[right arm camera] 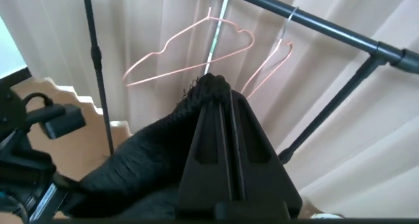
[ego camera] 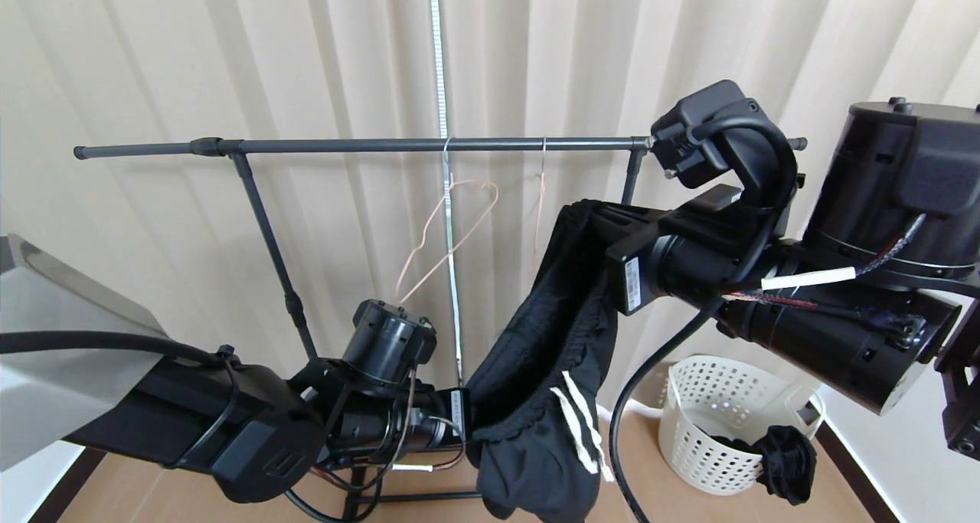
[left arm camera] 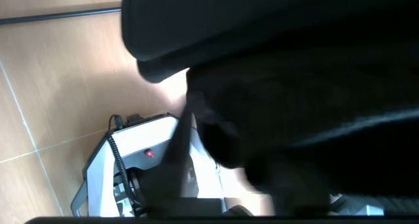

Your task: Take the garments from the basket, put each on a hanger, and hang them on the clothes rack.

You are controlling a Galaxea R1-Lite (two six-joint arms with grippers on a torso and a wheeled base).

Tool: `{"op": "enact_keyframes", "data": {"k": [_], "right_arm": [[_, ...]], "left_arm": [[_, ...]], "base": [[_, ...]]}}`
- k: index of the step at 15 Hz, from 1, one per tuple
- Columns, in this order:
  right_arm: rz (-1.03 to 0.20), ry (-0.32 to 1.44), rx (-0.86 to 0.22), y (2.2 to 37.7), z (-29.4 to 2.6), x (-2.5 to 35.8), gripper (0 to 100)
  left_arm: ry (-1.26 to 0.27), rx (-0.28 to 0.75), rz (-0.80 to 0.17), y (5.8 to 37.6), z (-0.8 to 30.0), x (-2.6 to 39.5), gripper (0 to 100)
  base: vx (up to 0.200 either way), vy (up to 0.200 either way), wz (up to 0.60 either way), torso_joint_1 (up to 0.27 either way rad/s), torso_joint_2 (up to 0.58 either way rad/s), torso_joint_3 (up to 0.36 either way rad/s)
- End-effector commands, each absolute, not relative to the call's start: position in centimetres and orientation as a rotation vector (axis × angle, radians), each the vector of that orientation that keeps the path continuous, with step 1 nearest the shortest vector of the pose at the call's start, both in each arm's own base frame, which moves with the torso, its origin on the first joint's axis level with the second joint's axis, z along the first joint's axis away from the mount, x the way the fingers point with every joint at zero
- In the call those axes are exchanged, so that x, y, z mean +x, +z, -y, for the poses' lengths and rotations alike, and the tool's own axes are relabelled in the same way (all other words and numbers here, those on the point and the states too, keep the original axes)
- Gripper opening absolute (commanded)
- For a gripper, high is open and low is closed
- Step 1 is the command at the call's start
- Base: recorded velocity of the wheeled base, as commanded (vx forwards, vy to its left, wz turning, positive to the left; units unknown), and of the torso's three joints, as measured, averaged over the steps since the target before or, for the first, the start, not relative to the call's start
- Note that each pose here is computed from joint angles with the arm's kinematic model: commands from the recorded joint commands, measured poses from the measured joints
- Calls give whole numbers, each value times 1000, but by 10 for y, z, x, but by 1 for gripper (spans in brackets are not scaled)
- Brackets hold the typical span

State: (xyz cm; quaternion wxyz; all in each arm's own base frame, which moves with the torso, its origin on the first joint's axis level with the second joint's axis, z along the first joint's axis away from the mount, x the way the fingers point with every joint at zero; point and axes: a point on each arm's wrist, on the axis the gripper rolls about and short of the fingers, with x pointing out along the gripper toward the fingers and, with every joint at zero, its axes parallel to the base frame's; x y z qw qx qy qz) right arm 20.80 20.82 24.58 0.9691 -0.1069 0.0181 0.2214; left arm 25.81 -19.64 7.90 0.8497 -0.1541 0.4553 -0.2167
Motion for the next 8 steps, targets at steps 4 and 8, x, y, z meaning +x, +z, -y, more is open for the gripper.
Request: {"op": "enact_keyframes", "data": {"k": [4,8], "right_arm": [[-49,372,-163,247,-194,216,0],[-125,348,-211,225,-190,213,0]], "left_arm": [[-494,-324,-846,127,179,236,0],[-317,-55,-775,184,168,246,0]], "base": [[0,0,0,0,0,0],[0,0,0,0,0,0]]}}
